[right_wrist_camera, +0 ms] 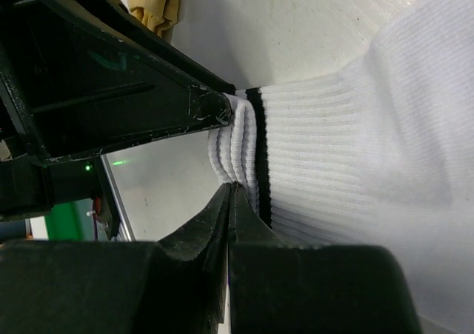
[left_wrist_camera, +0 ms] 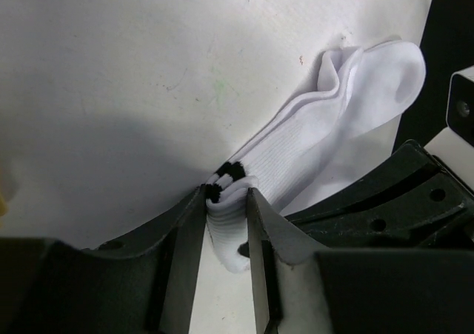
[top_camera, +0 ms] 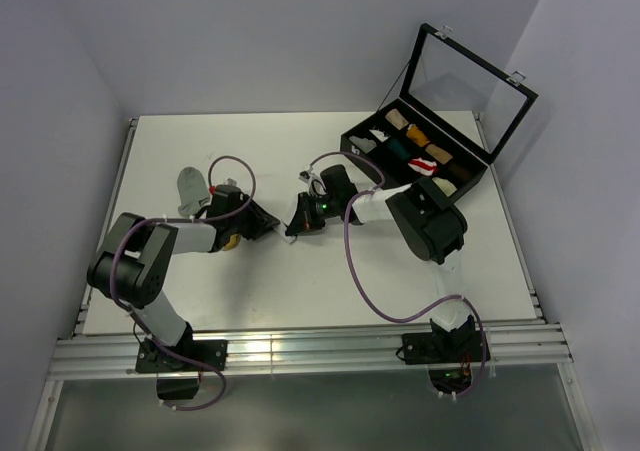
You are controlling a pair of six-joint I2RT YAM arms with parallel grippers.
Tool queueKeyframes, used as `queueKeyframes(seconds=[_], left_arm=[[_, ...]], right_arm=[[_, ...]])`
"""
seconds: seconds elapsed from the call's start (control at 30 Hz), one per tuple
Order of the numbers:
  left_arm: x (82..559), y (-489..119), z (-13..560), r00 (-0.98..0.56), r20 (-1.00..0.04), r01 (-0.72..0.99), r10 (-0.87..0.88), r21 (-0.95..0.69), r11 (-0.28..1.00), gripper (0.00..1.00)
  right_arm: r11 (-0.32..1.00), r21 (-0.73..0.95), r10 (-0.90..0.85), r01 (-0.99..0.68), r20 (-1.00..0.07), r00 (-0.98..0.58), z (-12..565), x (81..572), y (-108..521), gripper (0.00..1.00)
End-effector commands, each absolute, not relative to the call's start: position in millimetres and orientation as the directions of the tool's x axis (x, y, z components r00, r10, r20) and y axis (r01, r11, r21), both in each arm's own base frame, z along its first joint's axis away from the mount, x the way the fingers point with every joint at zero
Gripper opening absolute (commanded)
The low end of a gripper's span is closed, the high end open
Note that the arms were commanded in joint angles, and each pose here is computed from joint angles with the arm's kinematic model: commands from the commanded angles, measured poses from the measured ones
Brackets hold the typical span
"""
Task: Roll the socks
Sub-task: Roll the sock at the center of the board.
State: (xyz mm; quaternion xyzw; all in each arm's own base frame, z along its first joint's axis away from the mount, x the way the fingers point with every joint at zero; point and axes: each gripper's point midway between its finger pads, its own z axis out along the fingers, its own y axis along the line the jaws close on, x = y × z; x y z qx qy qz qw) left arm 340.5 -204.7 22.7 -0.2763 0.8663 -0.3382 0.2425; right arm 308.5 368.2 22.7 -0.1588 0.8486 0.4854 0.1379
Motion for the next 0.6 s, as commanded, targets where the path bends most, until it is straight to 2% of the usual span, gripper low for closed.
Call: queueKeyframes(seconds=[0.0, 0.13, 0.2, 0.23, 0.27, 0.3, 0.37, 0.47, 0.57], left_arm=[[296, -182, -34, -0.778, -0.171, -0.441, -0.604, -0.537, 0.719, 0.35], [296, -181, -35, -0.778, -0.169, -0.448, -0.605, -0.525, 0.724, 0.24], [297, -181, -34, -0.780, -0.172, -0.448, -0.602, -0.519, 0.728, 0.14], [297, -182, -34, -0.782, -0.171, -0.447, -0.599, -0.515, 0.731, 0.13], [297, -180, -34, -0.783, -0.176, -0.450, -0.596, -0.501, 0.739, 0.03], [297, -179, -33, -0.784, -0.180, -0.450, -0.594, -0.495, 0.743, 0.01], [299, -177, -31, -0.782, -0.193, -0.453, -0.592, -0.475, 0.754, 0.00], [298, -171, -27, -0.795, -0.209, -0.451, -0.570, -0.425, 0.785, 0.00], [302, -170, -22, -0.803, -0.216, -0.444, -0.556, -0.406, 0.799, 0.00]], right_arm=[[0.552, 0.760, -0.159, -0.343, -0.308, -0.938, -9, 297, 355, 0.00], [0.556, 0.748, -0.160, -0.362, -0.331, -0.930, -4, 298, 354, 0.02], [0.558, 0.734, -0.160, -0.387, -0.362, -0.918, 2, 300, 354, 0.07], [0.562, 0.728, -0.158, -0.393, -0.372, -0.915, 4, 300, 352, 0.08], [0.574, 0.711, -0.161, -0.407, -0.390, -0.907, 4, 302, 350, 0.14], [0.572, 0.698, -0.161, -0.431, -0.420, -0.893, 14, 303, 352, 0.18], [0.583, 0.663, -0.171, -0.470, -0.465, -0.869, 20, 303, 350, 0.31], [0.612, 0.578, -0.179, -0.540, -0.564, -0.806, 37, 307, 348, 0.43], [0.651, 0.447, -0.204, -0.613, -0.676, -0.709, 54, 308, 347, 0.48]])
